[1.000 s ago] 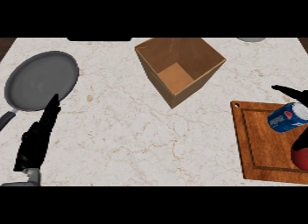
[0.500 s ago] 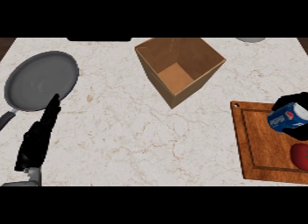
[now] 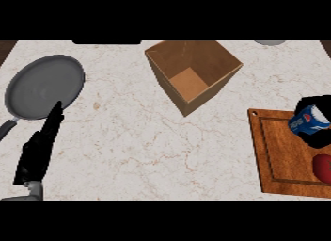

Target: Pick the can from the cutting board and place it in the cardboard box

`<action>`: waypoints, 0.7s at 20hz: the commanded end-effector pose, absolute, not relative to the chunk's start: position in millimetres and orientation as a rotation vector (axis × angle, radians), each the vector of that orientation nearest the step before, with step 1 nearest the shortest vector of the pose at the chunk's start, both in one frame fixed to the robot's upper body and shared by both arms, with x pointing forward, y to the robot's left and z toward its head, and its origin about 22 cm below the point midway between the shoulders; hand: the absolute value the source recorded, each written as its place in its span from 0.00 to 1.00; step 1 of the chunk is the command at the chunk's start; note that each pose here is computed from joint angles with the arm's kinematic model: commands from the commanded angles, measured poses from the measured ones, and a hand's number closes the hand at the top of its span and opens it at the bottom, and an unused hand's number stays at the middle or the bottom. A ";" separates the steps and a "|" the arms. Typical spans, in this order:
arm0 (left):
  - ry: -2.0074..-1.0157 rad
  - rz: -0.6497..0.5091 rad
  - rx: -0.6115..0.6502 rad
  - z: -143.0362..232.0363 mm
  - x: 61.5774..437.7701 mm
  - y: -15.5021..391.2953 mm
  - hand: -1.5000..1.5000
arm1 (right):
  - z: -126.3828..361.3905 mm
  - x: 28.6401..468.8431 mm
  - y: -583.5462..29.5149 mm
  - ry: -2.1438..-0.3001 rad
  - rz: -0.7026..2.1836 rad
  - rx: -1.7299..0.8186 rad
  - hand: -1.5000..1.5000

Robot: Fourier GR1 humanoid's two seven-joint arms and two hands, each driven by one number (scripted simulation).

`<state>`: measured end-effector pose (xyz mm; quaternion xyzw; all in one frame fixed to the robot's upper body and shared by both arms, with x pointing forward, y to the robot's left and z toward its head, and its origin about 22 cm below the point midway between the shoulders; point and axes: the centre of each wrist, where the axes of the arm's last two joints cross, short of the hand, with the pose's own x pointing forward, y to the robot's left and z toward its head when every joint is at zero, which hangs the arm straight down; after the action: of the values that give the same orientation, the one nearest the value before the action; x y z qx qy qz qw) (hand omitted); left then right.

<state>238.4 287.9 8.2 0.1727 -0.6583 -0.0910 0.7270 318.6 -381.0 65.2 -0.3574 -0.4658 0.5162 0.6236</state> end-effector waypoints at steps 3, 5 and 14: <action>-1.458 -0.189 0.379 13.9 234.5 285.7 0.50 | 38.8 317.5 -348.7 -1.008 1.119 -1.017 1.00; -1.442 -0.205 0.371 4.8 246.5 282.3 0.50 | 60.6 309.2 -343.2 -1.052 1.114 -1.039 1.00; -1.445 -0.200 0.391 11.7 239.7 281.8 0.50 | 119.6 316.1 -352.9 -1.186 1.004 -1.123 1.00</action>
<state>237.6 284.5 7.5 0.1748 -0.6567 -0.0887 0.7282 309.9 -350.9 92.5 -0.4775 -0.4819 0.4534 0.5781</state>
